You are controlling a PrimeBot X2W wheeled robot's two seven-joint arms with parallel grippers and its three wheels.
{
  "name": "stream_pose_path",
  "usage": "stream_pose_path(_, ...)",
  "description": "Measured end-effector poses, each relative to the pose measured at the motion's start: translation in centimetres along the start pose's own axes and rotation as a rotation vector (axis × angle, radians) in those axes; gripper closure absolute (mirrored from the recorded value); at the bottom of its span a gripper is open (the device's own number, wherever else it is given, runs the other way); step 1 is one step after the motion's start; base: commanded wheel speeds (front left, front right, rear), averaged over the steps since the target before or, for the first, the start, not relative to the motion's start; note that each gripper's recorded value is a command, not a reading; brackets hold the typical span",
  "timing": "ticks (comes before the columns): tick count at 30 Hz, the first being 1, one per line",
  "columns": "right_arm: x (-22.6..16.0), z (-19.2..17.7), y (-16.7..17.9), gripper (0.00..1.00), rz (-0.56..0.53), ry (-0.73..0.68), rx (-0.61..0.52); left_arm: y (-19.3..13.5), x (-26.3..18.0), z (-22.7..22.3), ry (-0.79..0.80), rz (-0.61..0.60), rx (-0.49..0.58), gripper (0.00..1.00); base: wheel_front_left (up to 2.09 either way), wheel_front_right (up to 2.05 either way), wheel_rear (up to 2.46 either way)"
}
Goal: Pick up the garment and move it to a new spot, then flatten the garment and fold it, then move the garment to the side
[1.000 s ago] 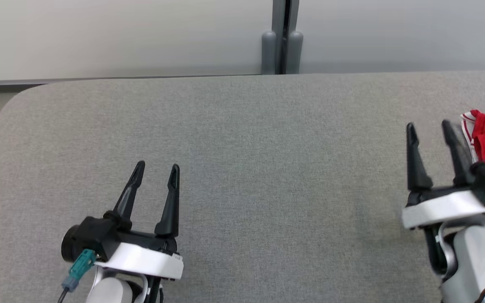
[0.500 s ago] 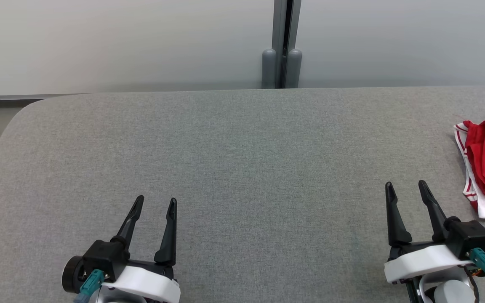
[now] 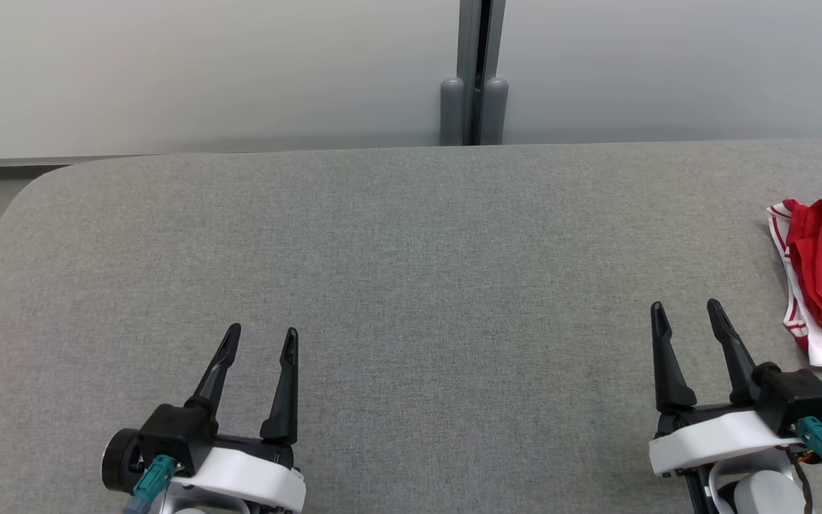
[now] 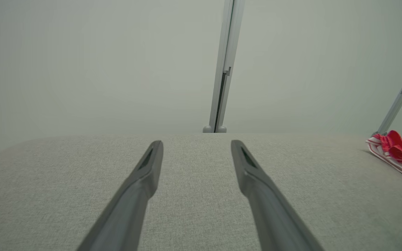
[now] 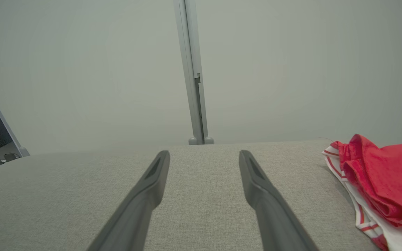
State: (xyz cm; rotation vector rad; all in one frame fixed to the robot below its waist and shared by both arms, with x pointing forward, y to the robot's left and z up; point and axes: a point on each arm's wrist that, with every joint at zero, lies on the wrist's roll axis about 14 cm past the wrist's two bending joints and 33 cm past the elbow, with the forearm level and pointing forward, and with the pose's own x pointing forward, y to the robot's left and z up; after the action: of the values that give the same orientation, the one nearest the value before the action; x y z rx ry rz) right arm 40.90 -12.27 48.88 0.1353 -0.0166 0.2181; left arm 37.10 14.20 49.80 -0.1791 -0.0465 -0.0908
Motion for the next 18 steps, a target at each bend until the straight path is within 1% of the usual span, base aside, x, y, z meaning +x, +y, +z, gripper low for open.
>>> stream_pose_path(7,0.0,-0.1,0.4,0.0,0.013,0.002,-0.012,0.5,0.2,0.8,-0.026,0.011,-0.022,0.0,0.0,0.0,0.0)
stream_pose_path(18,0.0,0.1,0.8,0.0,0.026,-0.003,-0.02,1.5,-0.5,-1.1,0.033,0.045,-0.059,0.0,0.0,0.0,0.0)
